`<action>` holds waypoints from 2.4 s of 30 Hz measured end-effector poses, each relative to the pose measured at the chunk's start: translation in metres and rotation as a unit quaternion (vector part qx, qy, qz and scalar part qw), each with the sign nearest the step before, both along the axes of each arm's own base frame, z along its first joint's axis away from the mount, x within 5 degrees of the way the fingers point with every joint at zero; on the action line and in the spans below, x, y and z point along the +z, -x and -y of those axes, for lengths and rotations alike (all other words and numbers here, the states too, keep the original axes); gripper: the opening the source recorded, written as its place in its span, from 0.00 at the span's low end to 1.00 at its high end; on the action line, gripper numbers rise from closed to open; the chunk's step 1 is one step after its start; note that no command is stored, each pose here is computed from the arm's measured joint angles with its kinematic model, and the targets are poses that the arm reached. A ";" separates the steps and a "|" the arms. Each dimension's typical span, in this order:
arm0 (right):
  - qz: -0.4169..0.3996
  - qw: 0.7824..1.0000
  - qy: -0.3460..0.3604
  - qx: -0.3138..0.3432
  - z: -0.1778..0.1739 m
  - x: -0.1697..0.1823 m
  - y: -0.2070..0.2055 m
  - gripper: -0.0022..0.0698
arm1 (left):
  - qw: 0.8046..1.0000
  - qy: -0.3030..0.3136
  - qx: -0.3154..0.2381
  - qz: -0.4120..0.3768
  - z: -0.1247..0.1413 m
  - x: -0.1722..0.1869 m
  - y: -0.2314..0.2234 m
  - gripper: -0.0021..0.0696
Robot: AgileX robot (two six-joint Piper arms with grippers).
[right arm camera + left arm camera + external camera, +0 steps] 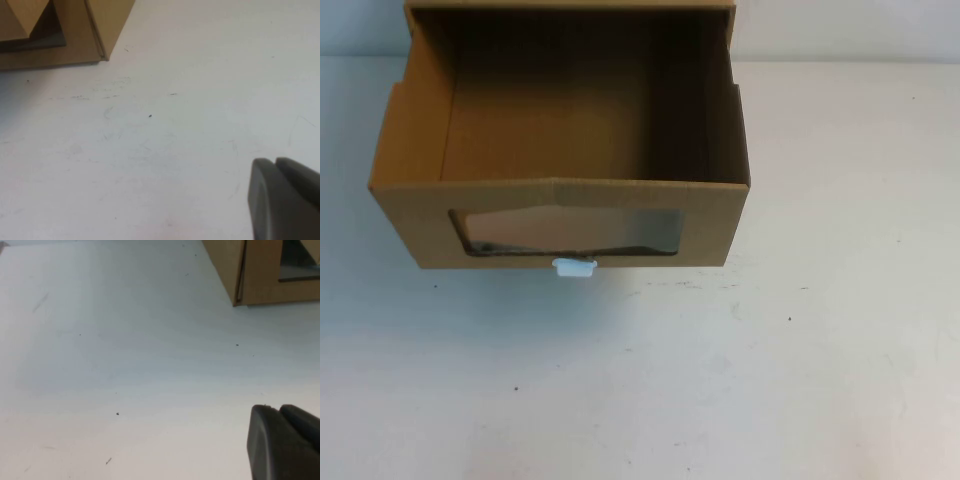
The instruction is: Close the shoe box
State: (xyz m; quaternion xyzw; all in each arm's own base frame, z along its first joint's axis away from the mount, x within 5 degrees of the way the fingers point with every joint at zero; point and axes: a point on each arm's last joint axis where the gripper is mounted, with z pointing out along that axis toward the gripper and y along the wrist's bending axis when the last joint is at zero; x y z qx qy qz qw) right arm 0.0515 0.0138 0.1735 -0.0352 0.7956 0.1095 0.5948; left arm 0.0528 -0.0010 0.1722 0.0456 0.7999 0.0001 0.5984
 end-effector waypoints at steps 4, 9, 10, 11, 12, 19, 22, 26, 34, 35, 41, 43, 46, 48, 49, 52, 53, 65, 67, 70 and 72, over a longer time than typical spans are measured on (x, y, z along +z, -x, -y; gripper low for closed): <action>0.000 1.000 0.000 0.000 0.000 0.000 0.000 0.01 | 1.000 -0.002 0.000 0.000 0.000 0.000 0.000 0.03; 0.000 1.000 0.000 0.000 0.000 0.000 0.000 0.01 | 1.000 -0.004 0.000 0.000 0.000 0.000 0.000 0.03; 0.000 1.000 0.000 0.000 0.000 0.000 0.000 0.01 | 1.000 -0.004 0.000 0.000 0.000 0.000 0.000 0.03; 0.000 1.000 0.000 0.000 0.000 0.000 0.000 0.01 | 1.000 -0.004 0.000 0.000 0.000 0.000 0.000 0.03; 0.000 1.000 0.000 0.000 0.000 0.000 0.000 0.01 | 1.000 -0.004 0.000 0.000 0.000 0.000 0.000 0.03; 0.000 1.000 0.000 0.000 0.000 0.000 0.000 0.01 | 1.000 -0.004 0.000 0.002 0.000 0.000 0.000 0.03; 0.000 1.000 0.000 0.000 0.000 0.000 0.000 0.01 | 1.000 -0.004 0.000 0.002 0.000 0.000 0.000 0.03; 0.000 1.000 0.000 0.000 0.000 0.000 0.000 0.01 | 1.000 0.013 -0.001 0.013 0.001 0.002 -0.001 0.03; 0.000 1.000 0.000 0.000 0.000 0.000 0.000 0.01 | 0.995 0.092 0.006 0.028 0.003 0.006 -0.001 0.03; 0.000 1.000 0.000 0.000 0.000 0.000 0.000 0.01 | 0.994 0.105 0.007 0.027 0.004 0.006 -0.001 0.03; 0.000 1.000 0.000 0.000 0.000 0.000 0.000 0.01 | 0.965 0.256 0.019 0.050 0.007 0.014 -0.002 0.03; 0.000 1.000 0.000 0.000 0.000 0.000 0.000 0.01 | 0.961 0.265 0.016 0.074 0.006 0.018 -0.003 0.03; 0.000 1.000 0.000 0.000 0.000 0.000 0.000 0.01 | 0.956 0.277 0.012 0.099 0.006 0.024 -0.003 0.03; 0.000 1.000 0.000 0.000 0.000 0.000 0.000 0.01 | 0.956 0.278 0.013 0.088 0.006 0.031 -0.001 0.03; 0.000 1.000 0.000 0.000 0.000 0.000 0.000 0.01 | 0.958 0.275 0.015 0.076 0.006 0.040 -0.001 0.03; 0.000 1.000 0.000 0.000 0.000 0.000 0.000 0.01 | 0.974 0.226 0.014 0.029 0.008 0.075 -0.005 0.03; 0.000 1.000 0.000 0.000 0.000 0.000 0.000 0.01 | 0.979 0.204 0.011 0.014 0.009 0.091 -0.010 0.03; 0.000 1.000 0.000 0.000 0.000 0.000 0.000 0.01 | 0.988 0.054 -0.132 -0.051 0.042 0.244 -0.141 0.03; 0.000 1.000 0.000 0.000 0.000 0.000 0.000 0.01 | 0.986 0.047 -0.152 -0.059 0.048 0.253 -0.166 0.03; 0.000 1.000 0.000 0.000 0.000 0.000 0.000 0.01 | 0.982 0.036 -0.177 -0.064 0.056 0.258 -0.205 0.03; 0.000 1.000 0.000 0.000 0.000 0.000 0.000 0.01 | 0.978 0.037 -0.194 -0.064 0.061 0.259 -0.227 0.03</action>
